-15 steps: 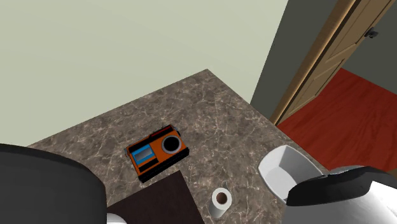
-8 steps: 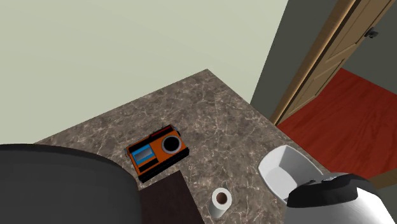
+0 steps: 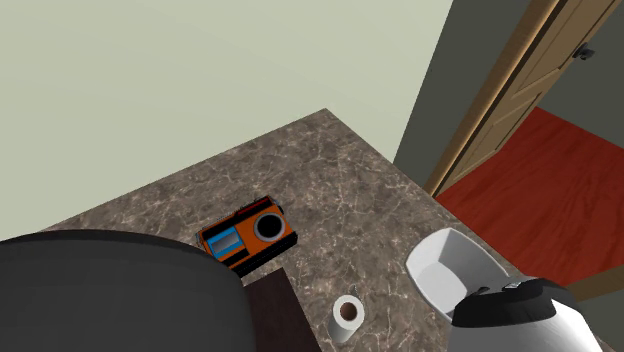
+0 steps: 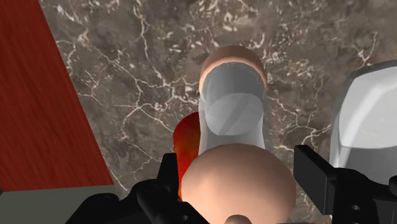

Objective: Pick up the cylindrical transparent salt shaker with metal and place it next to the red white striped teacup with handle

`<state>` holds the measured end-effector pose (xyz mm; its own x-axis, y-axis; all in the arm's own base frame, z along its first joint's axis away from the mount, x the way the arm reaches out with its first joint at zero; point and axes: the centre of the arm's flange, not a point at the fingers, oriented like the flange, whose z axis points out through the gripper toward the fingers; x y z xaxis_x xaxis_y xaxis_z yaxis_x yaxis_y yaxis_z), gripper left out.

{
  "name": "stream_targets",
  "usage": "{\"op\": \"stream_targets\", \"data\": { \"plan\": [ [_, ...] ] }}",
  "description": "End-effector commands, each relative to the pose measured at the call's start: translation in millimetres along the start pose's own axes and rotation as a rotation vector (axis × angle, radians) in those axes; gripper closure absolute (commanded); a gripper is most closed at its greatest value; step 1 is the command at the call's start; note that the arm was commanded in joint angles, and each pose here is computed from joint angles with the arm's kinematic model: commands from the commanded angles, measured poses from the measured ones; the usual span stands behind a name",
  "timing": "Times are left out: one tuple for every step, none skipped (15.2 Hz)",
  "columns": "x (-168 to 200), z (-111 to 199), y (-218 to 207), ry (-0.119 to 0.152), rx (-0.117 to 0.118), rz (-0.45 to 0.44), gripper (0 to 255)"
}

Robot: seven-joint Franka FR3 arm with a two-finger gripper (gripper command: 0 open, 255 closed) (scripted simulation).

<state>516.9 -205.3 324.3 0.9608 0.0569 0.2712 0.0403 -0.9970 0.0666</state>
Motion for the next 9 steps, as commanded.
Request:
{"op": "stream_targets", "data": {
  "plan": [
    [0.0,0.0,0.0,0.000,0.000,0.000,255],
    [0.0,0.0,0.0,0.000,0.000,0.000,255],
    [0.0,0.0,0.0,0.000,0.000,0.000,0],
    [0.0,0.0,0.0,0.000,0.000,0.000,0],
    [0.0,0.0,0.0,0.000,0.000,0.000,0],
    [0.0,0.0,0.0,0.000,0.000,0.000,0],
    [0.0,0.0,0.0,0.000,0.000,0.000,0],
    [0.0,0.0,0.0,0.000,0.000,0.000,0],
    [0.0,-13.2,0.0,0.000,0.000,0.000,0]
  ]
}}
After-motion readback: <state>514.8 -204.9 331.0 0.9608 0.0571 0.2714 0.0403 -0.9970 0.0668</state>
